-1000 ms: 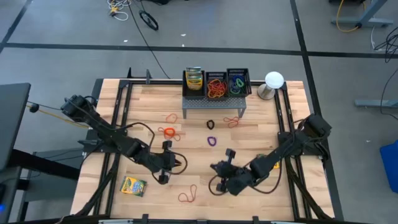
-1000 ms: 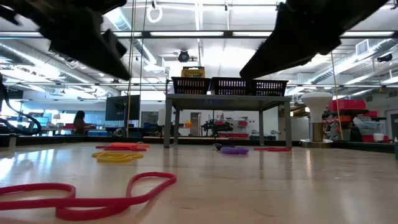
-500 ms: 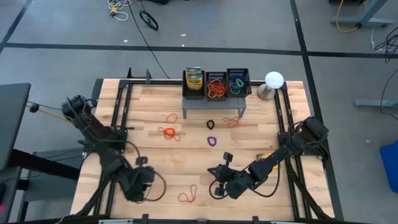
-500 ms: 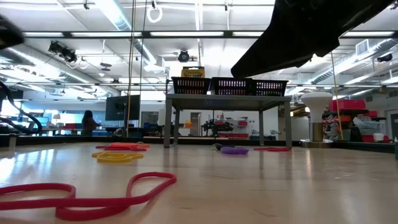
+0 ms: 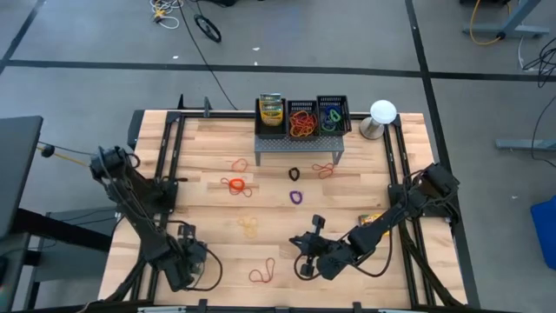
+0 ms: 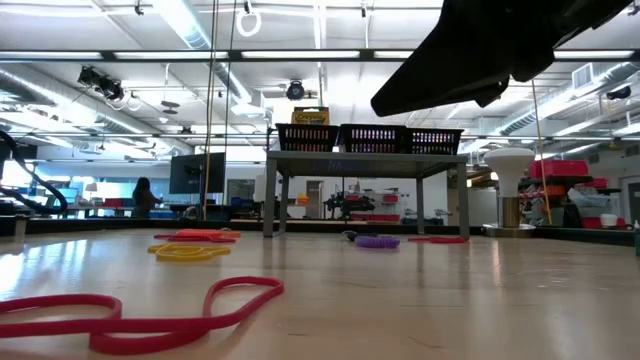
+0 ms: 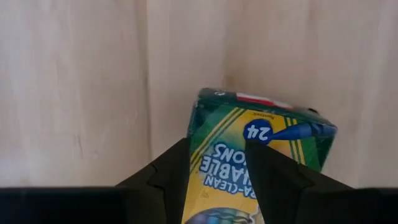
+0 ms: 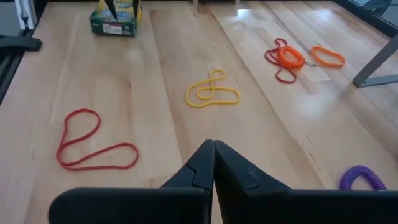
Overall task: Sort rubber bands into baskets
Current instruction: Put the crayon box into the left black basket on the shelf
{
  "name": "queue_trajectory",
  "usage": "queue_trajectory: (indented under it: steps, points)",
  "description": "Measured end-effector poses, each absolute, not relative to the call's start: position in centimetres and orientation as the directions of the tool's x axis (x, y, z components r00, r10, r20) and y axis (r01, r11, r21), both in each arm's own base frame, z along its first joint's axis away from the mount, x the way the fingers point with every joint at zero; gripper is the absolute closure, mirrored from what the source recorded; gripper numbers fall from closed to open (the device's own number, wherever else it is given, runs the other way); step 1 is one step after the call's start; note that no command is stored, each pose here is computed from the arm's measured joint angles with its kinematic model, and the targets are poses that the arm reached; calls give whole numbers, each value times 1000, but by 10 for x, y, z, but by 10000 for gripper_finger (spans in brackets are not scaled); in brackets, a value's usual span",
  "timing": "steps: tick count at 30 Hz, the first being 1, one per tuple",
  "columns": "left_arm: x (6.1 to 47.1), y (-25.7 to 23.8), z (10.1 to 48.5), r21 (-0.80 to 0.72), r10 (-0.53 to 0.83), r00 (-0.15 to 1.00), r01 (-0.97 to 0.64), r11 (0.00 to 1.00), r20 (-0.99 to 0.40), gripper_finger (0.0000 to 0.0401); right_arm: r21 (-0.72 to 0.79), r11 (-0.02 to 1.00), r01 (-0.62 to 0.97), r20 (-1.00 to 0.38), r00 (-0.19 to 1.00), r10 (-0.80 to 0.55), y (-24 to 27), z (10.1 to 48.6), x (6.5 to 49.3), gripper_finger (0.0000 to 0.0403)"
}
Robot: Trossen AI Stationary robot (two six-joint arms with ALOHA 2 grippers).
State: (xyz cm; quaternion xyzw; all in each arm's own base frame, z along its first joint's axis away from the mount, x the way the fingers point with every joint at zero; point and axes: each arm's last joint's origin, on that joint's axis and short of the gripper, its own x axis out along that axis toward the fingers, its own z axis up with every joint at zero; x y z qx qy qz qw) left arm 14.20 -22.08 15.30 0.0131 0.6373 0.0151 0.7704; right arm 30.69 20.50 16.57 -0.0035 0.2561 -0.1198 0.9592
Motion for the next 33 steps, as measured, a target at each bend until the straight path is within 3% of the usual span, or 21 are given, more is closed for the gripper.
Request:
queue_trajectory:
  steps: [11, 15, 23, 27, 33]
  points:
    - [143, -214, 155, 99, 106, 209, -41, 994, -972, 238, -68, 976, 208, -487, 846, -215, 212, 166, 302, 387]
    - [142, -206, 154, 139, 151, 164, -82, 987, -975, 230, -69, 975, 210, -487, 846, -217, 212, 166, 302, 387]
    - [146, -196, 138, 51, 59, 107, -75, 996, -993, 215, -72, 975, 209, -487, 846, -217, 212, 166, 302, 387]
    - [150, -197, 137, 21, 24, 111, -37, 999, -994, 252, -85, 976, 203, -488, 845, -218, 212, 166, 302, 387]
    - [169, -192, 141, 41, 24, 187, 87, 995, -982, 377, -126, 973, 192, -483, 845, -229, 211, 166, 302, 387]
